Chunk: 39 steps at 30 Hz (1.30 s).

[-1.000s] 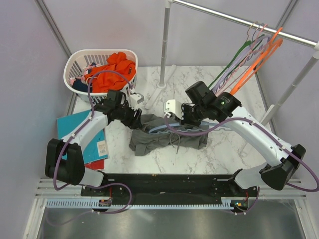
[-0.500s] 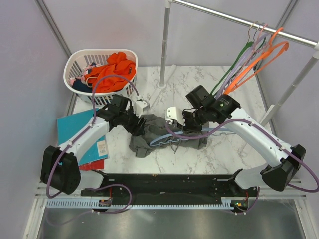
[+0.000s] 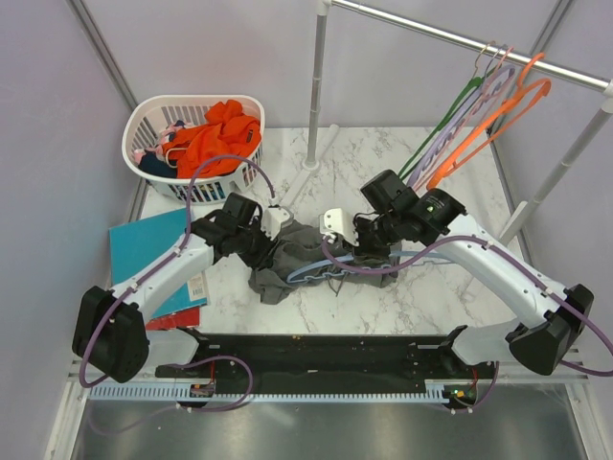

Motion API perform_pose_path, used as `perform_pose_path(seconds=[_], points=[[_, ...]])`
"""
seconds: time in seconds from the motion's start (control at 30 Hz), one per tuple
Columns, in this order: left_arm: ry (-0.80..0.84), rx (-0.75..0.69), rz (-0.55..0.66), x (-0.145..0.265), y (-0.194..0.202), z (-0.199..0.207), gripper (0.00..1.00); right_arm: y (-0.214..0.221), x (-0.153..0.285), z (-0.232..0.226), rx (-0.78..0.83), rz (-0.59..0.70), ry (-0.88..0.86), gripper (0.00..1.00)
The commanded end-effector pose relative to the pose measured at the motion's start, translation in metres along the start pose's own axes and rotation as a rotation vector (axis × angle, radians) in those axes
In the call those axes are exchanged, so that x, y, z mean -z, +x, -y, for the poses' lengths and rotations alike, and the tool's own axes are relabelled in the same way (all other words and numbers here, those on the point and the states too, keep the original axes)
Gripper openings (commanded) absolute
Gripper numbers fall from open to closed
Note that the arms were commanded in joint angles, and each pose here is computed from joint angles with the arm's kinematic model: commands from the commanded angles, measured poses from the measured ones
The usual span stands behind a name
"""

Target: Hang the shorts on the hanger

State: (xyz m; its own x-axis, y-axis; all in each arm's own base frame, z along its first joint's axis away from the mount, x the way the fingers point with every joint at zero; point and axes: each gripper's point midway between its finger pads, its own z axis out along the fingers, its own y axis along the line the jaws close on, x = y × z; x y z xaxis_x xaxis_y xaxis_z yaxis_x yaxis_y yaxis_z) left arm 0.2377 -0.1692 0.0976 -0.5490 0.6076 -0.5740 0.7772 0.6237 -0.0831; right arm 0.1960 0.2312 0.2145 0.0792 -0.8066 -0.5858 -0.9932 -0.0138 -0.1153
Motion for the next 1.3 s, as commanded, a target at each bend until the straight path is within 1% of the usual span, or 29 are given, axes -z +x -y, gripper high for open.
perform_pose_path(seconds=[0.0, 0.03, 0.1, 0.13, 0.2, 0.4, 0.57, 0.6, 0.7, 0.8, 1.0, 1.27], points=[[-0.007, -0.001, 0.018, 0.006, -0.004, 0.003, 0.31, -0.014, 0.008, 0.01, 0.01, 0.063, 0.075, 0.0], [0.006, -0.007, 0.032, 0.009, -0.008, 0.005, 0.16, -0.015, 0.008, 0.013, 0.006, 0.063, 0.092, 0.0], [0.04, -0.023, 0.037, 0.012, -0.01, 0.013, 0.05, -0.017, 0.009, 0.022, 0.001, 0.074, 0.139, 0.0], [0.051, -0.032, 0.041, 0.014, -0.013, 0.016, 0.02, -0.018, 0.008, 0.024, -0.001, 0.077, 0.145, 0.0], [0.08, -0.047, 0.04, 0.016, -0.013, 0.023, 0.02, -0.021, 0.006, 0.026, -0.002, 0.088, 0.145, 0.0], [0.079, -0.087, 0.114, 0.035, -0.031, 0.032, 0.02, -0.027, 0.0, 0.031, 0.016, 0.109, 0.136, 0.0], [0.069, -0.08, 0.177, 0.059, -0.06, 0.033, 0.02, -0.037, -0.001, 0.029, 0.064, 0.16, 0.099, 0.0], [0.072, -0.086, 0.201, 0.065, -0.07, 0.035, 0.02, -0.039, -0.001, 0.029, 0.076, 0.17, 0.098, 0.0], [0.111, -0.109, 0.214, 0.073, -0.08, 0.045, 0.02, -0.046, -0.001, 0.036, 0.101, 0.193, 0.116, 0.0], [0.15, -0.141, 0.217, 0.076, -0.084, 0.055, 0.02, -0.054, -0.002, 0.04, 0.138, 0.22, 0.111, 0.0], [0.162, -0.196, 0.239, 0.084, -0.093, 0.064, 0.02, -0.066, -0.003, 0.051, 0.216, 0.251, 0.11, 0.0], [0.192, -0.169, 0.275, 0.087, -0.108, 0.071, 0.02, -0.075, -0.017, 0.045, 0.238, 0.318, 0.045, 0.0]])
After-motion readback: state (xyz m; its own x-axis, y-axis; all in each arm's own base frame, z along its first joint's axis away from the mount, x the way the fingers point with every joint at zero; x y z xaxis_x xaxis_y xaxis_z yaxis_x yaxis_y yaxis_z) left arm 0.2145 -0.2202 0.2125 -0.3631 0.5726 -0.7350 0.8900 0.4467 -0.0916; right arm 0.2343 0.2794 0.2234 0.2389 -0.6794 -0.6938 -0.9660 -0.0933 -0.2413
